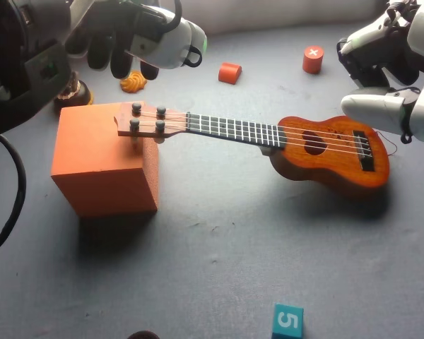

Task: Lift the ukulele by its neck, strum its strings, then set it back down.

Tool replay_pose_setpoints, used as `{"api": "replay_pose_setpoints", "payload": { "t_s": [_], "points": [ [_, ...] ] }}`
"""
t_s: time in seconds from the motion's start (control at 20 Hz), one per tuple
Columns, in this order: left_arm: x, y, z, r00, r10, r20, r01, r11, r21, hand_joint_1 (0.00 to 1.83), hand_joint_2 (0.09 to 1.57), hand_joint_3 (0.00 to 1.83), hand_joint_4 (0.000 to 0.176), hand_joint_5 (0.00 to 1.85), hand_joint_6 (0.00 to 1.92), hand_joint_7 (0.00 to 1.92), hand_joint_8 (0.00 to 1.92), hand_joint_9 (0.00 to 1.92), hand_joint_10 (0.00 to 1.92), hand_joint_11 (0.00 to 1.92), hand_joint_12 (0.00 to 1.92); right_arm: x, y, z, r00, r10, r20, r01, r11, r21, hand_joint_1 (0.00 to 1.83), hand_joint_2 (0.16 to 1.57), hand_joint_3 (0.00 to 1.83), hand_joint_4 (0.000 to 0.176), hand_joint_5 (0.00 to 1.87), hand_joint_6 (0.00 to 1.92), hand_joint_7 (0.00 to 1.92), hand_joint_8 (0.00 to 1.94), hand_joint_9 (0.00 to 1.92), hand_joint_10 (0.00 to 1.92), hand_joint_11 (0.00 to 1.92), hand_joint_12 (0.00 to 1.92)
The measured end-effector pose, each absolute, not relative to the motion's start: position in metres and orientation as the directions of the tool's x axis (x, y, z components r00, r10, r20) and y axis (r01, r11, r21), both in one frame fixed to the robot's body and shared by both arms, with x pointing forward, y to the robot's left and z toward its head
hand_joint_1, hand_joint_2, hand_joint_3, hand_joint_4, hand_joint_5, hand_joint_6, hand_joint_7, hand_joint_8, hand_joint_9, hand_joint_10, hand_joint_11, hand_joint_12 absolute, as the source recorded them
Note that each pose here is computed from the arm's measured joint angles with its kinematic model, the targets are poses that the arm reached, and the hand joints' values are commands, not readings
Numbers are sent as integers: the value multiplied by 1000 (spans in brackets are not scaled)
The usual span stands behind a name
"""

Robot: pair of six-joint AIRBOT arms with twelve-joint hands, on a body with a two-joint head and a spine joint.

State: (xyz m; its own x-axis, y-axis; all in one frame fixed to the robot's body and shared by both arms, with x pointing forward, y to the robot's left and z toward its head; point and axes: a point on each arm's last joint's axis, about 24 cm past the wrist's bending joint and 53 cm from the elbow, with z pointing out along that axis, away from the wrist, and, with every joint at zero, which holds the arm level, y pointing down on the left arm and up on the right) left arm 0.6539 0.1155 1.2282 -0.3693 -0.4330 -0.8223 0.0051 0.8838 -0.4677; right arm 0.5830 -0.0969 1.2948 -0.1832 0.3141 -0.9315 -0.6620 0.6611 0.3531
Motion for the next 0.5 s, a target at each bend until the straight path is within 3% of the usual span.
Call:
{"api": "replay_pose_setpoints", "payload": {
  "t_s": [0.05,0.1,0.15,0.3,0.4,0.5],
  "points": [
    [654,115,1228,-369,-433,-822,5,884,-468,6,1169,143,52,7,29,80,43,88,87,0,648,583,-97,1295,-183,314,-931,-662,661,353,74,1101,327,0,35,305,112,127,16,245,0,270],
    [654,116,1227,-372,-435,-820,2,883,-469,0,1228,18,58,0,0,80,2,100,18,0,619,583,-97,1294,-187,312,-932,-660,662,354,59,1245,59,0,99,178,184,7,44,200,0,198],
    [653,115,1226,-376,-438,-816,-1,881,-472,0,1234,11,54,5,2,89,12,112,17,0,577,583,-97,1293,-190,311,-931,-659,663,356,64,1264,21,0,120,135,171,0,56,184,0,293],
    [654,115,1229,-374,-446,-813,1,877,-481,0,1227,3,44,66,15,141,13,157,20,0,621,583,-97,1299,-176,323,-930,-665,657,354,60,1254,7,0,80,98,133,3,33,174,0,340],
    [652,115,1222,-403,-463,-789,-23,867,-497,2,1228,1,42,79,7,135,3,142,3,0,663,583,-97,1298,-179,321,-930,-664,658,355,45,1234,0,0,95,86,164,1,57,210,0,524],
    [650,113,1218,-418,-473,-775,-33,861,-508,0,1230,2,38,74,4,137,3,144,4,0,660,583,-97,1298,-180,322,-930,-664,658,356,29,1241,3,0,79,74,156,1,49,216,0,494]
  ]
}}
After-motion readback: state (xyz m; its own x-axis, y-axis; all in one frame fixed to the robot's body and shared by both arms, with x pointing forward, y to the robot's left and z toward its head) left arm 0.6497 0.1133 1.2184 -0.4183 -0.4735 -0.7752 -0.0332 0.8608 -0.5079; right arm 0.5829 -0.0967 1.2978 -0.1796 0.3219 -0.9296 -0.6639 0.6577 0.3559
